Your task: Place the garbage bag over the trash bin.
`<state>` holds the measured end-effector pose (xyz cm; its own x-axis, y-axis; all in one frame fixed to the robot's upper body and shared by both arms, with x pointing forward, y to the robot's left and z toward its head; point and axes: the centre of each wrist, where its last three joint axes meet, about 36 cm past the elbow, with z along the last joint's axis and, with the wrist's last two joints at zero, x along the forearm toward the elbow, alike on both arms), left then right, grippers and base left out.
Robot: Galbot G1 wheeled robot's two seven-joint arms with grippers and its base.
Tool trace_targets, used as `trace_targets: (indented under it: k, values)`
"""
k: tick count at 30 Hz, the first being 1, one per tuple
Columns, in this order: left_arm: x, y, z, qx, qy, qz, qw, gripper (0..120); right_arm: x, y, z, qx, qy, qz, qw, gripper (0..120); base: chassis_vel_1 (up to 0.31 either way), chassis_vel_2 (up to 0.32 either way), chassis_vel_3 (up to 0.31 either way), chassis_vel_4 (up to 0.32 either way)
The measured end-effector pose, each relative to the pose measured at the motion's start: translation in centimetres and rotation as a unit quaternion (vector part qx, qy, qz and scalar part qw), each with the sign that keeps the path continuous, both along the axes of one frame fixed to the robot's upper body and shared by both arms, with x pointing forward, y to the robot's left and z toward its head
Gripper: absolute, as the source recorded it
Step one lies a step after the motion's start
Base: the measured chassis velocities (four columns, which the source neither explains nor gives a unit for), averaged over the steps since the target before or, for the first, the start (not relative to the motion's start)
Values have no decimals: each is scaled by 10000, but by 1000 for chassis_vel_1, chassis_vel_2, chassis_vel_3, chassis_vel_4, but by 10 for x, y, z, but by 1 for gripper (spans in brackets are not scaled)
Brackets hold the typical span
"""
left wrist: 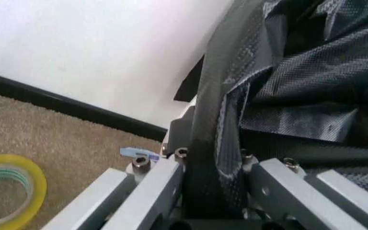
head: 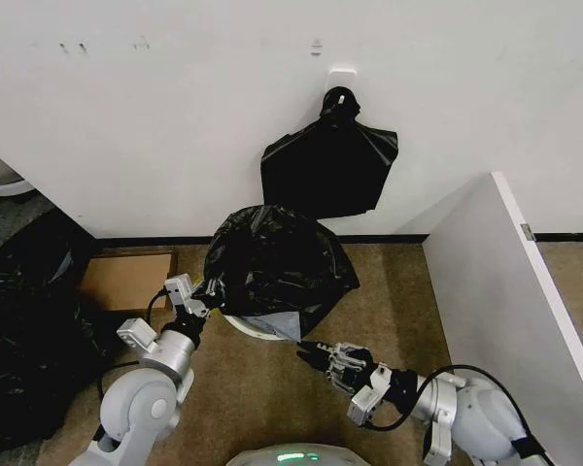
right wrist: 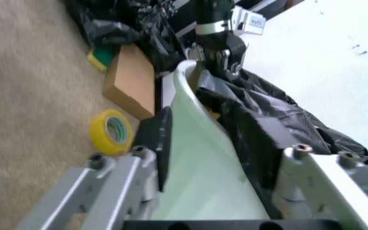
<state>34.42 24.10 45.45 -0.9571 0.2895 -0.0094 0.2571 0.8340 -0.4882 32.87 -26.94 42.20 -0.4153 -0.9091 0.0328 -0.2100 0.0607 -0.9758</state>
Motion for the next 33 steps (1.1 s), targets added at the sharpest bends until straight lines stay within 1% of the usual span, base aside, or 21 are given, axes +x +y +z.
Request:
trace_targets:
  k: [2, 3, 6, 8, 12, 14, 15, 18, 20, 25, 27, 28, 29, 31, 32, 33]
  values:
    - [0, 0, 0, 0, 0, -5, 10000, 0, 1, 0, 0, -43, -57, -34, 10000, 46, 0, 0, 0, 0]
    - [0, 0, 0, 1, -2, -7, 10000, 0, 2, -1, -1, -62, -81, -51, 9999, 52, 0, 0, 0, 0]
    - [0, 0, 0, 10, -5, -8, 10000, 0, 1, 1, 0, -48, -97, -44, 9999, 65, 0, 0, 0, 0]
    - [0, 0, 0, 10, -5, -8, 10000, 0, 1, 1, 0, -48, -97, -44, 9999, 65, 0, 0, 0, 0]
    - [2, 2, -3, 21, 36, 10, 10000, 0, -6, 7, 6, 9, -147, 55, 9999, 86, 0, 0, 0, 0]
    - [1, 1, -3, 13, 39, 6, 10000, 0, -6, 8, 9, 12, -197, 59, 9998, 92, 0, 0, 0, 0]
    - [1, 1, -3, 13, 39, 6, 10000, 0, -6, 8, 9, 12, -197, 59, 9998, 92, 0, 0, 0, 0]
    - [0, -1, -2, 1, 37, -20, 10000, 0, -2, 7, 11, 8, -323, 21, 9995, 100, 0, 0, 0, 0]
    - [-1, -1, -1, -3, 26, -29, 10000, 0, 1, 7, 10, -15, -346, -6, 9994, 100, 0, 0, 0, 0]
    - [-3, -2, 1, -9, 13, -48, 10000, 0, 5, 7, 8, -62, -376, -22, 9993, 94, 0, 0, 0, 0]
    - [-4, -3, 2, -13, 2, -56, 10000, 0, 7, 8, 8, -86, -398, -25, 9992, 83, 0, 0, 0, 0]
    - [-4, -3, 2, -14, 1, -58, 10000, 0, 9, 8, 8, -92, -412, -30, 9991, 80, 0, 0, 0, 0]
    - [-4, -3, 2, -14, 1, -58, 10000, 0, 9, 8, 8, -92, -412, -30, 9991, 80, 0, 0, 0, 0]
    - [-5, -3, 2, -14, -1, -61, 10000, 0, 10, 8, 9, -104, -437, -35, 9990, 73, 0, 0, 0, 0]
    - [-5, -3, 3, -15, -2, -62, 10000, 0, 11, 8, 9, -109, -454, -40, 9989, 67, 0, 0, 0, 0]
    - [-5, -3, 3, -14, -2, -62, 10000, 0, 12, 7, 10, -112, -461, -42, 9989, 63, 0, 0, 0, 0]
